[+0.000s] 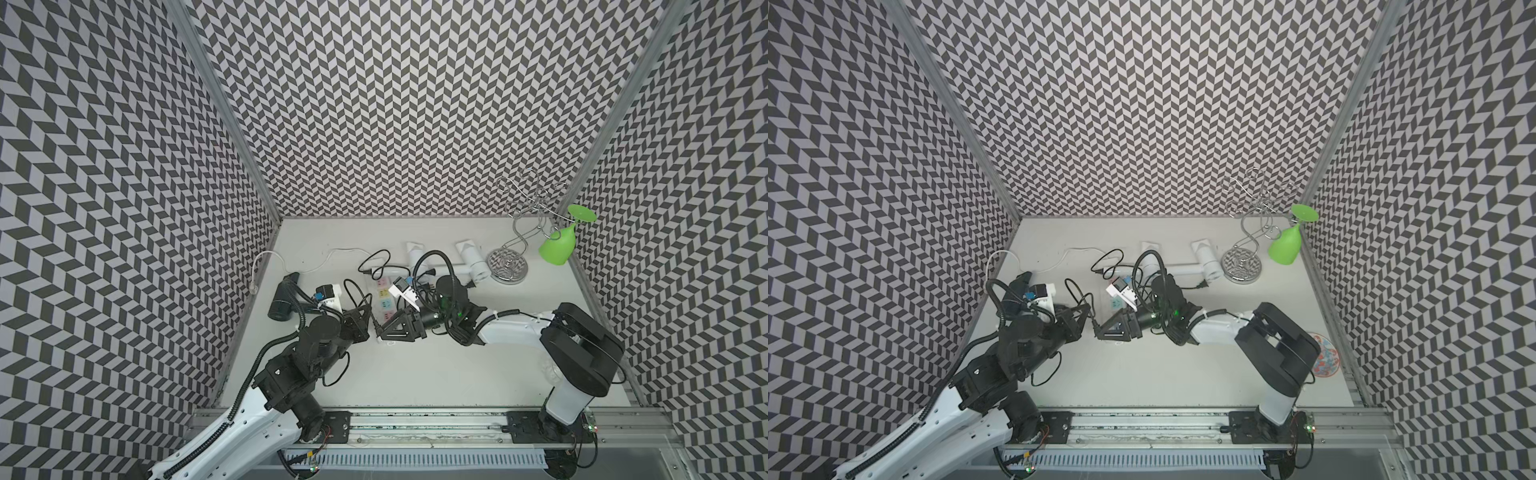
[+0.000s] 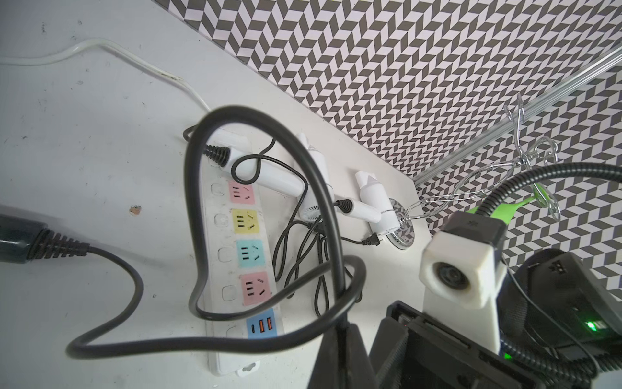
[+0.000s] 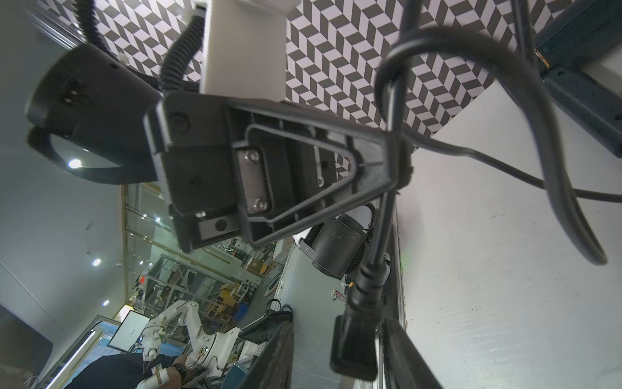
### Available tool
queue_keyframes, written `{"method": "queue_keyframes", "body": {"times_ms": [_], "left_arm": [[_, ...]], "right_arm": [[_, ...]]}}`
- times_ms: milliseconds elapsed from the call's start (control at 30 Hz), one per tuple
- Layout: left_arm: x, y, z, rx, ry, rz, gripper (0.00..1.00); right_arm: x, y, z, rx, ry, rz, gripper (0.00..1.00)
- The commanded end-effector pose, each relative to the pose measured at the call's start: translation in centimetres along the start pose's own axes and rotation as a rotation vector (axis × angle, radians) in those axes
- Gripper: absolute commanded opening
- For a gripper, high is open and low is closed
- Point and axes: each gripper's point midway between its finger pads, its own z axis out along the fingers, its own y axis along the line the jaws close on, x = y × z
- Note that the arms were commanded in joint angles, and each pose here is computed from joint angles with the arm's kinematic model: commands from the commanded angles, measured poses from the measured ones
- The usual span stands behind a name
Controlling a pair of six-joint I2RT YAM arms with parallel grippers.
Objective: Charge the blow dryers
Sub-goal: Pick up the plug from the center of the board.
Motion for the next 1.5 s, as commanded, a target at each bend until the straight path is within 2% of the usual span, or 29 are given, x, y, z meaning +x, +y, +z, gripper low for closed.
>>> {"method": "queue_keyframes", "body": {"times_ms": [0,267,367,400,433,500,533,700,800,900,1033,1167,1333,1467], "left_arm": [[-0.7,-0.5,-0.1,0.025,-0.033,-0.015,0.0],[-0.7,-0.3,-0.1,0.021,-0.034,-0.02,0.0],[-0.6,-0.4,0.1,0.02,-0.019,-0.022,0.0],[-0.6,-0.5,0.1,0.015,-0.011,-0.023,0.08],[-0.6,-0.4,0.1,0.003,-0.002,-0.022,0.29],[-0.6,-0.1,-0.1,-0.025,0.014,-0.019,0.79],[-0.6,0.0,-0.3,-0.041,0.024,-0.014,0.97],[-0.9,0.1,-1.8,-0.077,0.071,0.028,0.99],[-0.8,-2.1,-3.2,0.049,0.105,0.087,0.99],[-1.2,-3.7,-5.3,0.171,0.087,0.111,0.99],[-0.5,-5.3,-6.5,0.267,0.14,0.113,0.99],[0.8,-7.3,-6.8,0.397,0.217,0.063,0.99],[0.6,-8.5,-7.1,0.516,0.226,-0.006,0.99],[1.5,-7.7,-5.3,0.579,0.316,-0.068,0.99]], "right_arm": [[-0.9,0.4,0.5,-0.029,-0.008,-0.024,0.44],[-0.7,0.2,0.4,-0.031,-0.008,-0.013,0.18],[-0.8,0.3,0.4,-0.032,-0.009,-0.018,0.15],[-0.7,0.3,0.4,-0.033,-0.008,-0.019,0.15],[-0.8,0.4,0.4,-0.033,-0.007,-0.02,0.13],[-0.9,0.4,0.4,-0.03,-0.004,-0.023,0.13],[-1.0,0.4,0.4,-0.028,-0.002,-0.025,0.13],[-1.3,0.5,0.0,-0.024,0.004,-0.034,0.13],[-1.7,0.7,-0.5,-0.024,0.004,-0.04,0.13],[-1.9,1.1,-1.0,-0.032,0.003,-0.051,0.13],[-2.4,1.5,-1.6,-0.04,0.0,-0.066,0.13],[-2.7,2.1,-2.1,-0.051,0.0,-0.083,0.13],[-2.8,2.5,-2.8,-0.045,-0.007,-0.099,0.13],[-3.0,1.9,-4.1,-0.019,-0.029,-0.093,0.13]]}}
